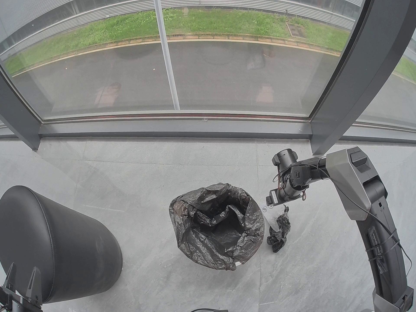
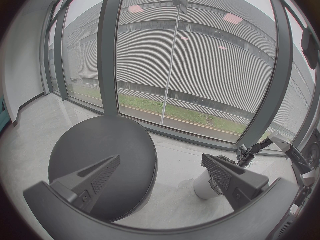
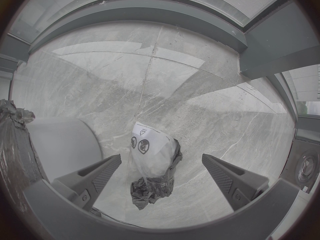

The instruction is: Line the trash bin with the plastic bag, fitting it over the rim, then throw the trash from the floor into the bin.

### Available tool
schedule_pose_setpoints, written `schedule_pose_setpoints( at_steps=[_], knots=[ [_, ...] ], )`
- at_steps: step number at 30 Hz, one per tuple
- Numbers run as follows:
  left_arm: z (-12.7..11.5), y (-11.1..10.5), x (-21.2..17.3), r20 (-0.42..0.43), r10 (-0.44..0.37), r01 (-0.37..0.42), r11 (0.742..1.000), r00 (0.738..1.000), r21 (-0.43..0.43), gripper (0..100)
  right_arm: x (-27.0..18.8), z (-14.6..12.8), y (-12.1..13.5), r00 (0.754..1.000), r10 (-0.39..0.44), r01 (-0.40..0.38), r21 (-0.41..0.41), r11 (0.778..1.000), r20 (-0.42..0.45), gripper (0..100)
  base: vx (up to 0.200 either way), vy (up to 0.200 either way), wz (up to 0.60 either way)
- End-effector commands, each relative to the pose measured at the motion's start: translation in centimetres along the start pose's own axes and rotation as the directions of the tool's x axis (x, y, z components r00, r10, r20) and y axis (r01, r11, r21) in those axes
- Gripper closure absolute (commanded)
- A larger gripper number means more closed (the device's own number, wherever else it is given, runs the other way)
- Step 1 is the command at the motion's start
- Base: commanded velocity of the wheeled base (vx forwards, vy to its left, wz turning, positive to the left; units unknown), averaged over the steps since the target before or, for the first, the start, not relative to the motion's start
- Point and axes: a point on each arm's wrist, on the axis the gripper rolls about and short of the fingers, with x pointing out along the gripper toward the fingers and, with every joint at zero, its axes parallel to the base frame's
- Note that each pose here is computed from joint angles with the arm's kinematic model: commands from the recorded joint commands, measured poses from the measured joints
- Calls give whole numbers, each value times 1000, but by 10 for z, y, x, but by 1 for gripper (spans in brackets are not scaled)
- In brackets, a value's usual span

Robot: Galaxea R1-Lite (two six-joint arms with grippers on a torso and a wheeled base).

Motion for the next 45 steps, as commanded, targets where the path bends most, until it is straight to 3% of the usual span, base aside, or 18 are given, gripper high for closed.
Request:
schedule_pose_setpoints(
  at_steps=[1, 45],
  knots=[
    [0, 0, -1, 14, -3, 3, 1000, 1000, -2, 0, 6, -2, -2, 1000, -7, 7, 3, 1000, -6, 0, 0, 0, 0],
    [0, 0, -1, 14, -3, 3, 1000, 1000, -2, 0, 31, -19, 2, 998, -27, 26, -16, 1000, -60, 0, 0, 0, 0]
  ],
)
